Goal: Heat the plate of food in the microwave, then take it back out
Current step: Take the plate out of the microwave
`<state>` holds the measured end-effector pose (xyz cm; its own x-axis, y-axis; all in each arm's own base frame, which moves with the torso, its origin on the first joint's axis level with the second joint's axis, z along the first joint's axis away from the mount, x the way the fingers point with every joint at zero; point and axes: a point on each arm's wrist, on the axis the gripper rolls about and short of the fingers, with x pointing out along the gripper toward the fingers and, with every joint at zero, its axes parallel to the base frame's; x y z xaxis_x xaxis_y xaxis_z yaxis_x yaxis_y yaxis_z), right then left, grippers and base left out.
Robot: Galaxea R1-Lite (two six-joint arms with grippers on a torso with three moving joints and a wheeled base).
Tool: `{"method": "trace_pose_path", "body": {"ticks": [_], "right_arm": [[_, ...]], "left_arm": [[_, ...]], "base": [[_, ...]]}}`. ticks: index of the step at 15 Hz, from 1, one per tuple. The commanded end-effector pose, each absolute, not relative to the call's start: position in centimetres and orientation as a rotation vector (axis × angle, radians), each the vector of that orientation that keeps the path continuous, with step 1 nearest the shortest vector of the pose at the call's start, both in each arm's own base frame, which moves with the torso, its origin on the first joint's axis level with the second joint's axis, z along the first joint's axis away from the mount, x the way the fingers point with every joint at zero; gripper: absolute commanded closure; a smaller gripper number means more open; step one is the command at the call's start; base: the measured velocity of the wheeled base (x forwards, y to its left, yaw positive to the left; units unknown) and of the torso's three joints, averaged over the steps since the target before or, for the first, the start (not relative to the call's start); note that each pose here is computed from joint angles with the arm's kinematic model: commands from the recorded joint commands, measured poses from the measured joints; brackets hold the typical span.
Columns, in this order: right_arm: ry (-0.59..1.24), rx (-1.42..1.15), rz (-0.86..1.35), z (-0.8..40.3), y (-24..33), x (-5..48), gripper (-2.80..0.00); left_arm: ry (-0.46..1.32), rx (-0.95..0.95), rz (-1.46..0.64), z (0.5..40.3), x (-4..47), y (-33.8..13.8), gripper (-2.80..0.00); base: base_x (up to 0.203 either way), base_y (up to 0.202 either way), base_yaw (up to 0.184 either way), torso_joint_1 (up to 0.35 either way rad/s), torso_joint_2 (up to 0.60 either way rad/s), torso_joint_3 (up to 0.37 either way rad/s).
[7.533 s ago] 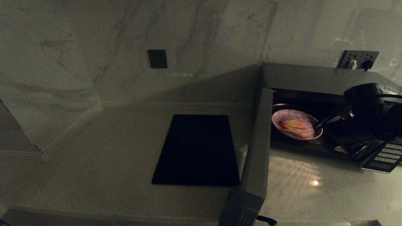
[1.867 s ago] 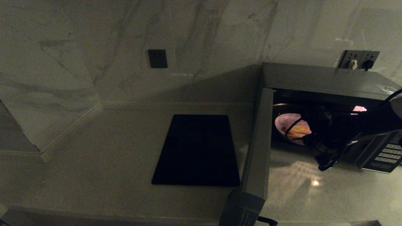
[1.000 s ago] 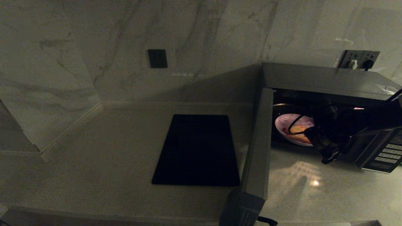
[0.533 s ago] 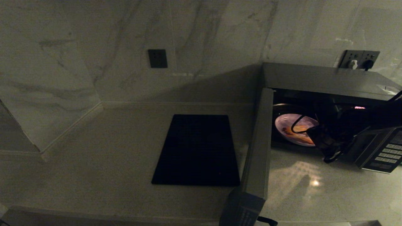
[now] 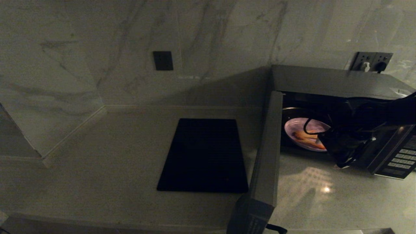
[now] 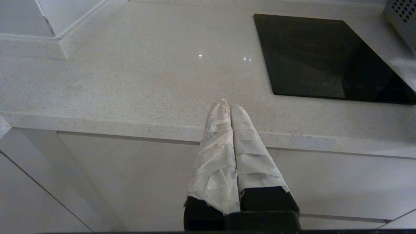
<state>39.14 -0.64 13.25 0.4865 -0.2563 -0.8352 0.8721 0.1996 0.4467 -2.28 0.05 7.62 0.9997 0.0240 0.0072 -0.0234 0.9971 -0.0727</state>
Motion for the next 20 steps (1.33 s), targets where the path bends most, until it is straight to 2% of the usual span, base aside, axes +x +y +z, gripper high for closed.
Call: {"method": "trace_pose_path", "body": {"ticks": [1,17,18,20], "right_arm": [[0.702,1.12,-0.868,13.5,-0.6,39.2,-2.8],[0.727,1.15,-0.895,12.1,-1.3,39.8,-2.8],[0.729,1.15,-0.895,12.0,-1.3,39.8,0.0],[0.728,1.148,-0.896,12.0,-1.3,39.8,0.0]], "left_arm": [[-0.007,-0.074,0.024,7.6,-2.3,0.0,0.0],[-0.007,-0.074,0.024,7.6,-2.3,0.0,0.0],[-0.009,-0.074,0.024,7.6,-2.3,0.0,0.0],[-0.009,-0.074,0.024,7.6,-2.3,0.0,0.0]], "base": [[0.0,0.0,0.0,0.0,0.0,0.0],[0.0,0.0,0.0,0.0,0.0,0.0],[0.0,0.0,0.0,0.0,0.0,0.0],[0.0,0.0,0.0,0.0,0.0,0.0]]}}
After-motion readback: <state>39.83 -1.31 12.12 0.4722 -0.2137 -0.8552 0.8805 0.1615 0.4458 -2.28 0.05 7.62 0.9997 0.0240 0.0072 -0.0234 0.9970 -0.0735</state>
